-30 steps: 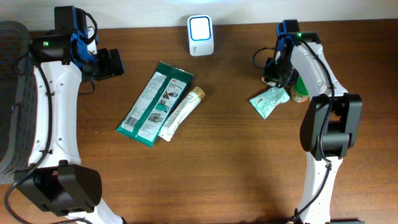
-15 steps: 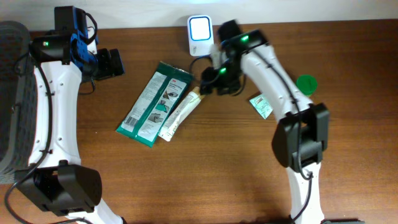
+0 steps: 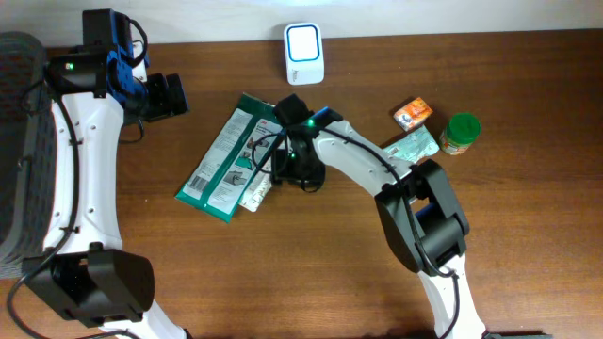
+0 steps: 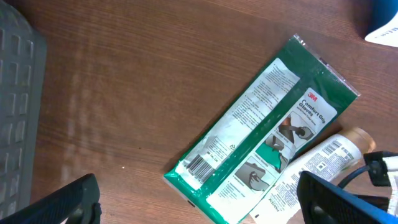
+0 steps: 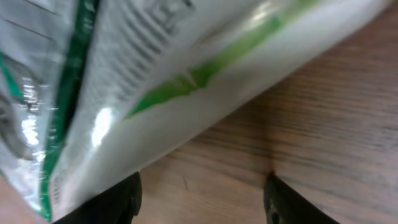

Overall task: Scan the item barcode
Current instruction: 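Grasp the white tube with the right gripper and lift it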

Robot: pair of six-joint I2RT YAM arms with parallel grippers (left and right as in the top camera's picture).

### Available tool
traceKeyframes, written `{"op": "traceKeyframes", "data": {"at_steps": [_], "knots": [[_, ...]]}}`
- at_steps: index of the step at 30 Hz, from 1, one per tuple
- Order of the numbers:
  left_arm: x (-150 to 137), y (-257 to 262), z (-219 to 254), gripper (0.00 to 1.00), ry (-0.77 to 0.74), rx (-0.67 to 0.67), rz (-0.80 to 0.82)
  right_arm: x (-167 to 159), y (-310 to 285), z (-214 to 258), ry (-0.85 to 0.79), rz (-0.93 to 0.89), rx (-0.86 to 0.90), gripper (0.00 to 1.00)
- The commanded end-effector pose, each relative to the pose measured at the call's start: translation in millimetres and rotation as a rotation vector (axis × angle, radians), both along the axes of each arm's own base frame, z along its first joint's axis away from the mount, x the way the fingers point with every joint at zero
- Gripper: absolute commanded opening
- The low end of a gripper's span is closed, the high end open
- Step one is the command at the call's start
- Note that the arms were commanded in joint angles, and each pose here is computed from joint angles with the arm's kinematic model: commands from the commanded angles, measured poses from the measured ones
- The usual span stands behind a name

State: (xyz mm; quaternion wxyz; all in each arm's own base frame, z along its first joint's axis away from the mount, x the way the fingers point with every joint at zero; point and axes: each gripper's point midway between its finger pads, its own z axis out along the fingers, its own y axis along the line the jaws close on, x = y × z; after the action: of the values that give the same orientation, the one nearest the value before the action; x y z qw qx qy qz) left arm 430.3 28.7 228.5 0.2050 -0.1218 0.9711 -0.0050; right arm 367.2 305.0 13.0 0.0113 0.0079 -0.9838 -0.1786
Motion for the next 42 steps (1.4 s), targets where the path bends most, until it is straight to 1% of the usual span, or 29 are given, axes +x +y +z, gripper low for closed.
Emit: {"op": "traceKeyframes", "data": {"at_steps": [1,4,6,7,9,12,15,19,20,22,24,25,27,28,30,35,38,41,42], "knots": [[0,1,8,0.99,-0.020,0.011,-0.005,0,-1,5,-0.002,-0.012,0.002,0.60],[0,1,8,0.99,-0.020,0.011,-0.005,-4,-4,28,-0.011,0.012,0.002,0.60],[0,1,8,0.99,-0.020,0.011,-0.005,-1,-2,51,-0.055,0.011,0.028,0.60],[0,1,8,0.99,-0.020,0.011,-0.005,4,-1,68,-0.104,0.009,0.048,0.60],[0,1,8,0.99,-0.020,0.011,-0.005,14,2,73,-0.152,-0.005,0.055,0.60],[0,1,8,0.99,-0.020,0.011,-0.005,22,4,55,-0.159,-0.081,0.008,0.61],[0,1,8,0.99,-0.020,0.011,-0.005,17,16,27,-0.138,-0.072,-0.017,0.61],[0,1,8,0.99,-0.020,0.011,-0.005,18,21,8,-0.141,-0.061,-0.039,0.60],[0,1,8,0.99,-0.020,0.011,-0.005,17,18,6,-0.139,-0.052,-0.053,0.59],[0,1,8,0.99,-0.020,0.011,-0.005,14,5,4,-0.132,0.014,-0.083,0.49],[0,1,8,0.99,-0.020,0.011,-0.005,12,-6,3,-0.102,0.074,-0.074,0.40],[0,1,8,0.99,-0.020,0.011,-0.005,10,-8,4,-0.090,0.135,-0.038,0.39],[0,1,8,0.99,-0.020,0.011,-0.005,6,-14,12,-0.073,0.268,0.062,0.41],[0,1,8,0.99,-0.020,0.011,-0.005,8,-23,15,-0.066,0.287,0.078,0.41],[0,1,8,0.99,-0.020,0.011,-0.005,12,-40,26,-0.065,0.301,0.114,0.49],[0,1,8,0.99,-0.020,0.011,-0.005,18,-46,54,-0.093,0.349,0.290,0.60],[0,1,8,0.99,-0.020,0.011,-0.005,16,-48,53,-0.102,0.389,0.295,0.63],[0,1,8,0.99,-0.020,0.011,-0.005,5,-37,46,-0.073,0.416,0.297,0.64],[0,1,8,0.99,-0.020,0.011,-0.005,-2,-31,43,-0.063,0.430,0.304,0.66]]}}
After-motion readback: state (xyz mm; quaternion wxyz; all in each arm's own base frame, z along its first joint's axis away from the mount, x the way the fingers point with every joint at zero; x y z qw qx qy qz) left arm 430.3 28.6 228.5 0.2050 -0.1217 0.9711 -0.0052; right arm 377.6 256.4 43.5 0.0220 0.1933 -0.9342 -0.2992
